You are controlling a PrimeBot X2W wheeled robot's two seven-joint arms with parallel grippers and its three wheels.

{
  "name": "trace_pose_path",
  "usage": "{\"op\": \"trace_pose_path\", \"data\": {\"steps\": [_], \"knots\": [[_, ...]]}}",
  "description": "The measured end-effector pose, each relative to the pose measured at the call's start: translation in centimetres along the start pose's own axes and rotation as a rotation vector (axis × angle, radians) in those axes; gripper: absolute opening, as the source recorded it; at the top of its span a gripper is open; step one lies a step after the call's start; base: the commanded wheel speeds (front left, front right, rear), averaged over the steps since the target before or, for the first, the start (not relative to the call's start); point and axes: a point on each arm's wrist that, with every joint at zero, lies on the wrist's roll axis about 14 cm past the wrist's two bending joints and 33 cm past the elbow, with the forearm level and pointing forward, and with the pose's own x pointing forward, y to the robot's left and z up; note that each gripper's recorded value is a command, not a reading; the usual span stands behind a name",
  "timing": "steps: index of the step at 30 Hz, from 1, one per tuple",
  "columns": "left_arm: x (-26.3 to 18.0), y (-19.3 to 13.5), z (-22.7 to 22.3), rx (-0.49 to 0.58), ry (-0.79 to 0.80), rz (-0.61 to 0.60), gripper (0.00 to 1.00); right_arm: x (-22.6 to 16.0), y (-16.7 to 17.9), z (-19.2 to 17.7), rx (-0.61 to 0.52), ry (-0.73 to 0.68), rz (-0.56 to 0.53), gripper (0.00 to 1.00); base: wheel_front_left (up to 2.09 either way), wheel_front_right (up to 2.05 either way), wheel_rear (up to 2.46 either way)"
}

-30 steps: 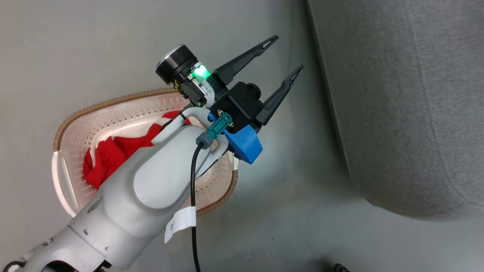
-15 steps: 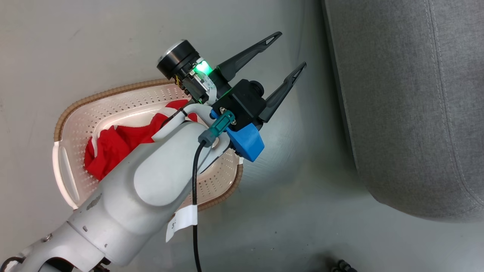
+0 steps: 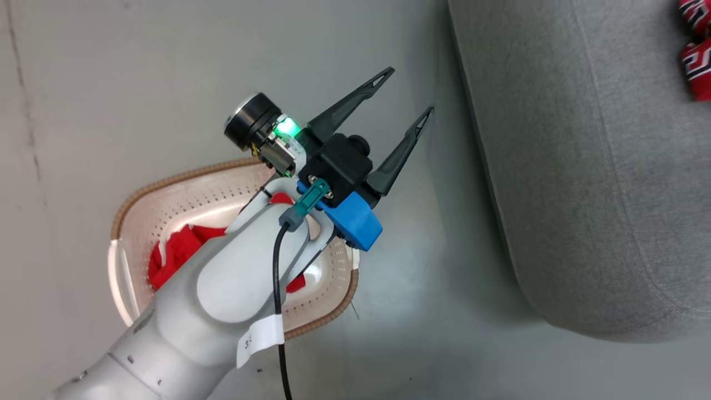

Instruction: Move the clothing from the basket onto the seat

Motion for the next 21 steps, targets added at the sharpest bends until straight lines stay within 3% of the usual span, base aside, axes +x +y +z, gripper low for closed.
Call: {"op": "trace_pose_path", "data": {"steps": [4,11,21], "knots": [[-1.2,0.4,2.9,0.010,-0.044,0.068,1.00,-1.4,0.5,3.8,0.003,-0.101,0.036,1.00,0.00,0.00,0.00],[-5.4,2.4,6.7,0.026,-0.099,0.246,1.00,-4.7,5.1,9.3,0.094,-0.248,0.171,1.00,0.00,0.00,0.00],[-14.0,5.7,10.6,0.060,-0.170,0.528,1.00,-9.9,13.0,12.0,0.259,-0.292,0.384,1.00,0.00,0.00,0.00]]}}
